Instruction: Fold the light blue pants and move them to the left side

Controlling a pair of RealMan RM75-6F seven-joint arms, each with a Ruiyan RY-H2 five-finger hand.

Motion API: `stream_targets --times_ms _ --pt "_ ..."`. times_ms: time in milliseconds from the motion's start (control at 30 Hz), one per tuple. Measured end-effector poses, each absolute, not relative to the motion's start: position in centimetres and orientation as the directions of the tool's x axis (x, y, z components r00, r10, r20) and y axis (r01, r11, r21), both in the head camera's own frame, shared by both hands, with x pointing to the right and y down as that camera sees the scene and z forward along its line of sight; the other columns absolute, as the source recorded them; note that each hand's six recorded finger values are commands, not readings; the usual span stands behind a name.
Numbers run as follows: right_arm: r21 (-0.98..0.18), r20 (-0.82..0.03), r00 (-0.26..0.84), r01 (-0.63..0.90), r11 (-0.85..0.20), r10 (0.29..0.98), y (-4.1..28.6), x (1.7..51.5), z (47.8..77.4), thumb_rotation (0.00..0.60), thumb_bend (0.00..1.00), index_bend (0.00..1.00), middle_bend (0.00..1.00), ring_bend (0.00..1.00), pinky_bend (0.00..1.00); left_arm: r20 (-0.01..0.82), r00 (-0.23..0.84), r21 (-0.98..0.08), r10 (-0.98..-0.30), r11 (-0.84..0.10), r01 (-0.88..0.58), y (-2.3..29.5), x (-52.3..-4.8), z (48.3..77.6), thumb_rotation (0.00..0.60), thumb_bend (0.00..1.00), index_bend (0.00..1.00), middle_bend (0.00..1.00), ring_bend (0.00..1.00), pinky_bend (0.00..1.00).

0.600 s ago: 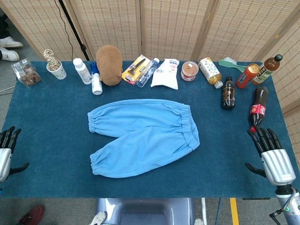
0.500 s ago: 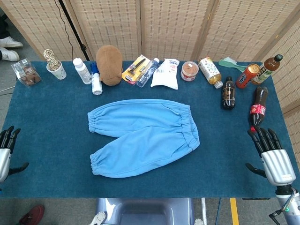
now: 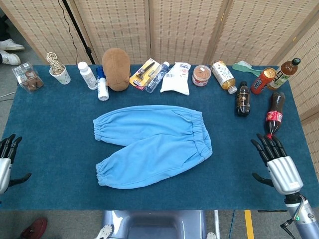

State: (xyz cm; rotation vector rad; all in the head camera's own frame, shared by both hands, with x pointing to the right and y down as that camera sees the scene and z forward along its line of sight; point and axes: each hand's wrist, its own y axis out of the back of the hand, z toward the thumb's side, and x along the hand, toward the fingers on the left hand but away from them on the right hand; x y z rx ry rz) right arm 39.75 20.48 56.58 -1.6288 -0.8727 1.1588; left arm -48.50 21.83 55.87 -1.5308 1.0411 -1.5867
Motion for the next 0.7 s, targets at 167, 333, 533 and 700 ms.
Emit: stream_targets --times_ms 167,333,533,700 --pt "-0.930 -0.345 0.372 -0.014 -0.366 0.862 20.1 38.8 58.8 0.600 0.00 0.02 0.00 0.00 0.03 0.439 -0.075 -0.899 -0.896 -0.435 -0.057 21.7 -48.6 55.7 0.600 0.00 0.00 0.00 0.00 0.00" --pt "-0.919 -0.370 0.447 -0.048 -0.391 0.814 19.7 37.4 61.1 0.600 0.00 0.07 0.00 0.00 0.05 0.440 -0.087 -0.898 -0.894 -0.435 -0.065 21.7 -48.9 55.7 0.600 0.00 0.00 0.00 0.00 0.00" --pt "-0.911 -0.376 0.534 -0.063 -0.408 0.757 19.2 34.1 63.7 0.600 0.00 0.09 0.00 0.00 0.08 0.445 -0.097 -0.895 -0.890 -0.438 -0.082 21.5 -49.2 55.6 0.600 0.00 0.00 0.00 0.00 0.00" --pt "-0.909 -0.374 0.572 -0.069 -0.411 0.730 18.7 31.1 66.0 0.600 0.00 0.10 0.00 0.00 0.09 0.448 -0.103 -0.893 -0.888 -0.440 -0.090 21.4 -49.5 55.6 0.600 0.00 0.00 0.00 0.00 0.00"
